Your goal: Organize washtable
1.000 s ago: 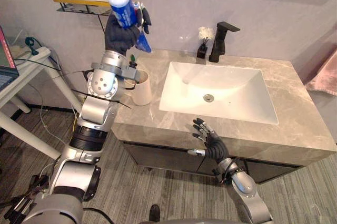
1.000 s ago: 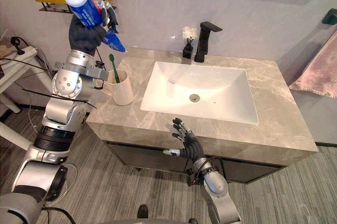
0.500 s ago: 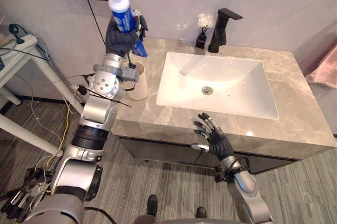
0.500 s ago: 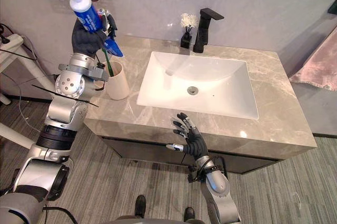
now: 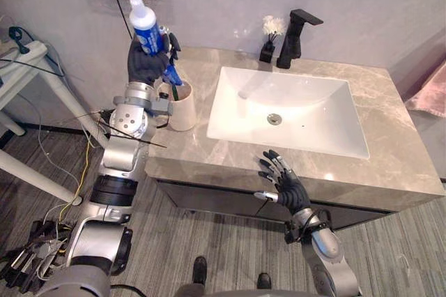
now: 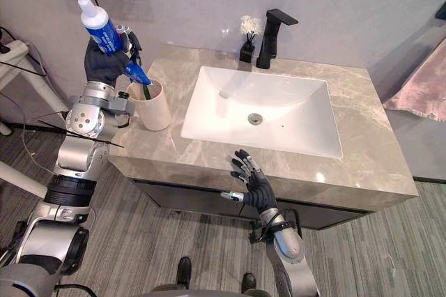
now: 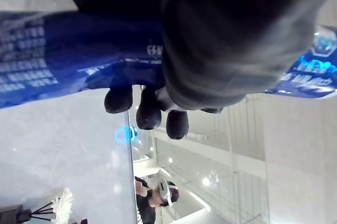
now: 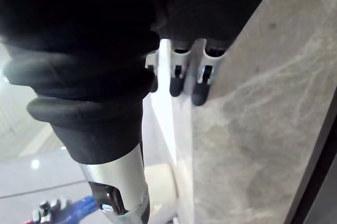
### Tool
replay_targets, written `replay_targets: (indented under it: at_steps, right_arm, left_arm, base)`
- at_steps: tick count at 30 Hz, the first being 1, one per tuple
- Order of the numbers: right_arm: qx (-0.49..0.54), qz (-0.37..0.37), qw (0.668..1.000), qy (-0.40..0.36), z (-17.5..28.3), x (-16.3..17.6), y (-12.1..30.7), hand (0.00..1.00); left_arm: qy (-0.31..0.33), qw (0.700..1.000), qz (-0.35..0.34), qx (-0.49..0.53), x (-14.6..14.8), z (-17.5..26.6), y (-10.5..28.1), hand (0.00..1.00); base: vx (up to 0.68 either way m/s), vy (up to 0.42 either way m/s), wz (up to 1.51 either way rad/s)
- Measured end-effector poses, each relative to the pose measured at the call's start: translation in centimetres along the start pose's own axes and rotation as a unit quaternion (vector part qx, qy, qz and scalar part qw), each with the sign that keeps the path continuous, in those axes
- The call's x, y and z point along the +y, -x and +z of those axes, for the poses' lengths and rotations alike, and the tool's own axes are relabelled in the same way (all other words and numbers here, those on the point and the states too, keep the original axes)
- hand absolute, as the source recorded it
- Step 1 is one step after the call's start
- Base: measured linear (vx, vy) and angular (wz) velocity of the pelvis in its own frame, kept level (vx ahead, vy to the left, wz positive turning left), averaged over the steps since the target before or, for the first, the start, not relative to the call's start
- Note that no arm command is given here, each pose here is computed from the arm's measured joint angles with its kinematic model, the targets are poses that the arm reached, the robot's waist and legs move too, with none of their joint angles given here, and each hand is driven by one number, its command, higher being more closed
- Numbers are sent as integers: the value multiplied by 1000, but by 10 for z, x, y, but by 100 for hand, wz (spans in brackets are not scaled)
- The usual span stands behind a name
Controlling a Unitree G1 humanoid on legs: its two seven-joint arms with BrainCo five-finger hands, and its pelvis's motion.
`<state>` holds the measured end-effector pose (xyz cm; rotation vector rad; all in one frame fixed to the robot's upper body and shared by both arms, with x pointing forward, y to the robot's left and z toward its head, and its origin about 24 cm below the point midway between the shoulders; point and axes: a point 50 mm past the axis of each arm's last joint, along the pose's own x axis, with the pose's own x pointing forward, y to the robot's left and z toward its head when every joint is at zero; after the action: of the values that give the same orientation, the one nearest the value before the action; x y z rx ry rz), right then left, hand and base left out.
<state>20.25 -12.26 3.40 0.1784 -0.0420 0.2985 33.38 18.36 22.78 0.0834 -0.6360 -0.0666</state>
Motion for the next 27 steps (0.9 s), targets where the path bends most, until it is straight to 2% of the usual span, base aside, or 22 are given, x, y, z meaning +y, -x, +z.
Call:
replay_targets:
  at_steps: [4, 27]
  right_arm:
    - [0, 0, 1000, 0, 0, 0, 1, 0]
    - [-18, -5, 1000, 3, 8, -4, -2, 0]
  left_arm:
    - [4, 1000, 16, 6, 6, -3, 4, 100]
    - [6, 999, 12, 31, 3, -13, 10, 100]
  base:
    - [0, 0, 0]
    - [-1, -2, -4]
